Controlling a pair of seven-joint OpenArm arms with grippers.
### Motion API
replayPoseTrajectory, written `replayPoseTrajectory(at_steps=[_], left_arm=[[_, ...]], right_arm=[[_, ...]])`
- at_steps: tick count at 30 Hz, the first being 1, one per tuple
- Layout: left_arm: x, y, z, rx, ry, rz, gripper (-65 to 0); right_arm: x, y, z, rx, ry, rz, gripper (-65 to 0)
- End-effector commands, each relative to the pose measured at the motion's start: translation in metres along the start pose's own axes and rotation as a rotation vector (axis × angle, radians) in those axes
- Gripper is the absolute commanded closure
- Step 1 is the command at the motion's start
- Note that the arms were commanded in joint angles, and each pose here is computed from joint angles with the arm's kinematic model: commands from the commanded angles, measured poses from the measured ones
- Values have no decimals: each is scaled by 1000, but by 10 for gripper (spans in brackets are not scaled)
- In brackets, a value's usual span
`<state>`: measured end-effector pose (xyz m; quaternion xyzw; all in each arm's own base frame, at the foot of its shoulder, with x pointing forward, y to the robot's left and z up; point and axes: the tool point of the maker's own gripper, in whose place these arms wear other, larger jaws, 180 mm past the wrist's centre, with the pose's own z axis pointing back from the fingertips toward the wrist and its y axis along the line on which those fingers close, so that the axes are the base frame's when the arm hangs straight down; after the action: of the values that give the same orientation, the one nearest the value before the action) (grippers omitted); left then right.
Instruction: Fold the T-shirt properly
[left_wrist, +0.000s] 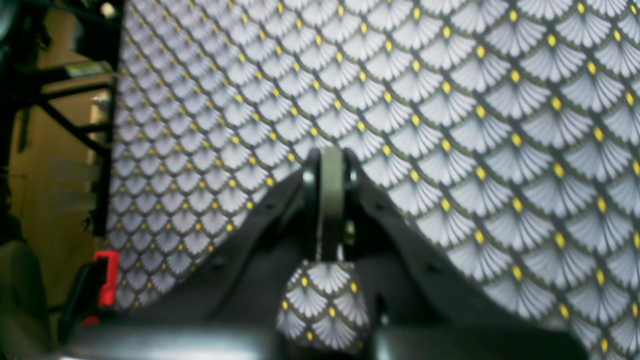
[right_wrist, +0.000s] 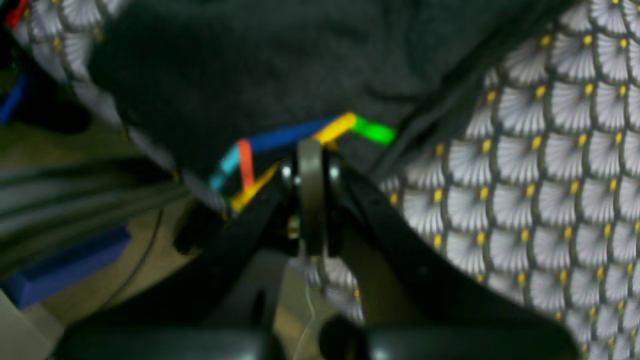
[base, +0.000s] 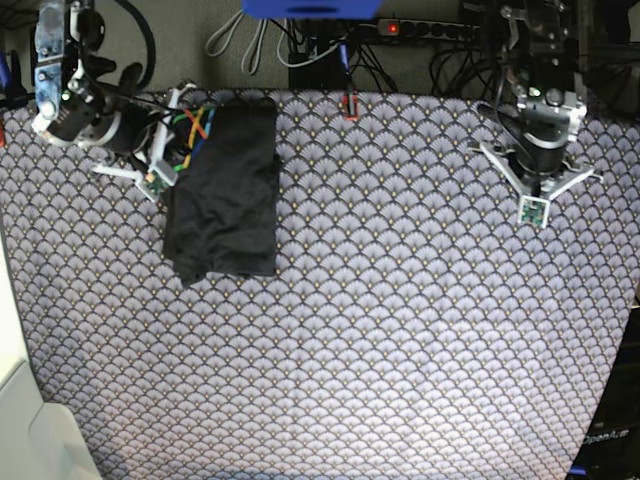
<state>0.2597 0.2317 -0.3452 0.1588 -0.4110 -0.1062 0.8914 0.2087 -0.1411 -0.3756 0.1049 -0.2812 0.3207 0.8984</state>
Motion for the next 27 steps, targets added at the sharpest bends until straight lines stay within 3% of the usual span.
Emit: replayPoseTrajectory(at_steps=[1,9,16,21,27], left_arm=[[12,4,2,13,-45,-2,-3],[-9,-2,7,-6,4,-10,-3],[-14,5,9,-46,5,-23,-3],[-26,-2,16,-144,20,24,-3],[-56,-18,33,-251,92,76,-3]], right_arm=[[9,-5,2,-6,-37,1,0],[-18,-15,-16,18,9,-85,0],[-1,-32,23,-98,-58,-38,0],[-20,-38,36,-139,-3,-59,0],[-64,-54,63,-234,61,-167,0]])
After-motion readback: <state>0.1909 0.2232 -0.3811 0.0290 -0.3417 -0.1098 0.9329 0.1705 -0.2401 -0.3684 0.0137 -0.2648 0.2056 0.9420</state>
